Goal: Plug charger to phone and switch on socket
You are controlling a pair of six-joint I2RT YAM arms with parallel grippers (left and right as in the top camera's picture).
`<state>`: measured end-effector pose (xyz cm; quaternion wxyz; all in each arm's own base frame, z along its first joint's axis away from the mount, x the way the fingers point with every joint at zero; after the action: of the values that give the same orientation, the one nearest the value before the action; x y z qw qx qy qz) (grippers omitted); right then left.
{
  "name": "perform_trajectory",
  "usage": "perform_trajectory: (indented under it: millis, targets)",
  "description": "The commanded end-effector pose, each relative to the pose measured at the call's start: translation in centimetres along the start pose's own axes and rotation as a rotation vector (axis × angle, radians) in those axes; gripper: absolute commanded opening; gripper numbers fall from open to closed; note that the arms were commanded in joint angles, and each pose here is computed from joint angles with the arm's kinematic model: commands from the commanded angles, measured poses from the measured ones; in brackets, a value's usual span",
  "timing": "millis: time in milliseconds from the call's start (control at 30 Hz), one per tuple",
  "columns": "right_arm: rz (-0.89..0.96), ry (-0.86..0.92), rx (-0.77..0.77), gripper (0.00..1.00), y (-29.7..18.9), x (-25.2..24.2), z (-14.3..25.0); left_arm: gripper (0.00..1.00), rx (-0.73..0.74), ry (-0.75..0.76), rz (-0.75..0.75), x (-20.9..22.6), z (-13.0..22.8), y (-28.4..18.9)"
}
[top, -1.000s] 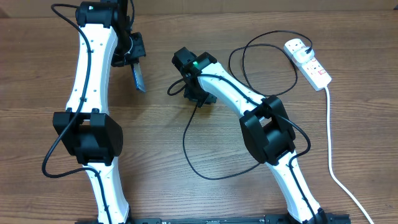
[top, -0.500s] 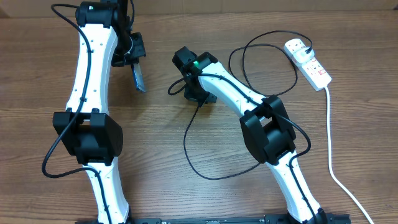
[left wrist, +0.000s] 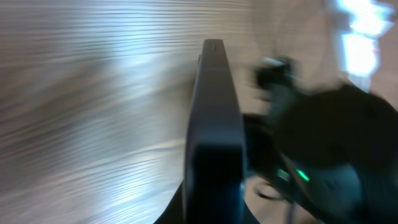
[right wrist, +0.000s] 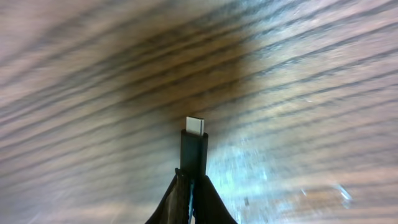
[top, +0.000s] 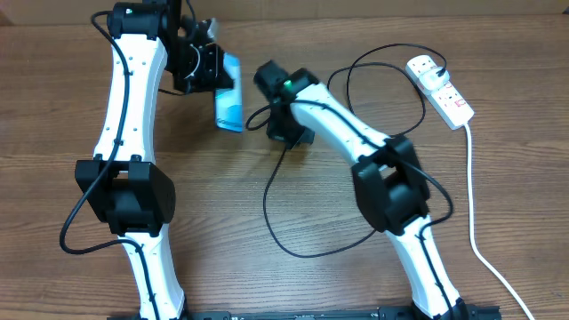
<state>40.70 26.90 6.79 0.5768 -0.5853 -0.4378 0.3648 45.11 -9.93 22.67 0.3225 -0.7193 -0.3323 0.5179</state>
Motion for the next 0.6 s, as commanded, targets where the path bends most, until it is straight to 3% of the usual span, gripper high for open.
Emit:
perform_trajectory:
  millis: [0, 167, 333, 567]
  targets:
    - [-0.244, -0.062, -0.029, 0.04, -10.3, 0.7, -0.8, 0.04, -0.088, 0.115, 0.392, -4.0, -1.0, -1.6]
    - [-0.3, -0.154, -0.043, 0.04, -16.8, -1.6, 0.8, 0.04, -0.2, 0.132, 0.586, -4.3, -2.3, -4.4]
    - [-0.373, -0.275, 0.07, 0.04, -21.3, -3.4, 5.2, 0.04, -0.296, 0.144, 0.828, -4.7, -2.8, -8.2]
    - [-0.532, -0.495, 0.115, 0.04, -25.1, -1.9, 10.3, 0.04, -0.31, 0.139, 0.901, -5.0, -2.8, -9.2]
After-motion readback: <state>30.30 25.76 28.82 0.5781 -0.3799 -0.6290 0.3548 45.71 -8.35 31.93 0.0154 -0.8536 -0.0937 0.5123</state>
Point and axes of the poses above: each gripper's point midway between its finger pads, its own y axis out along the fingers, its own x axis along the line the jaws close on, z = x × y, the point moved 4 cm from there along -y, back along the fingers, and after that the axes turned 8 degrees about y, right-handed, at the moved point
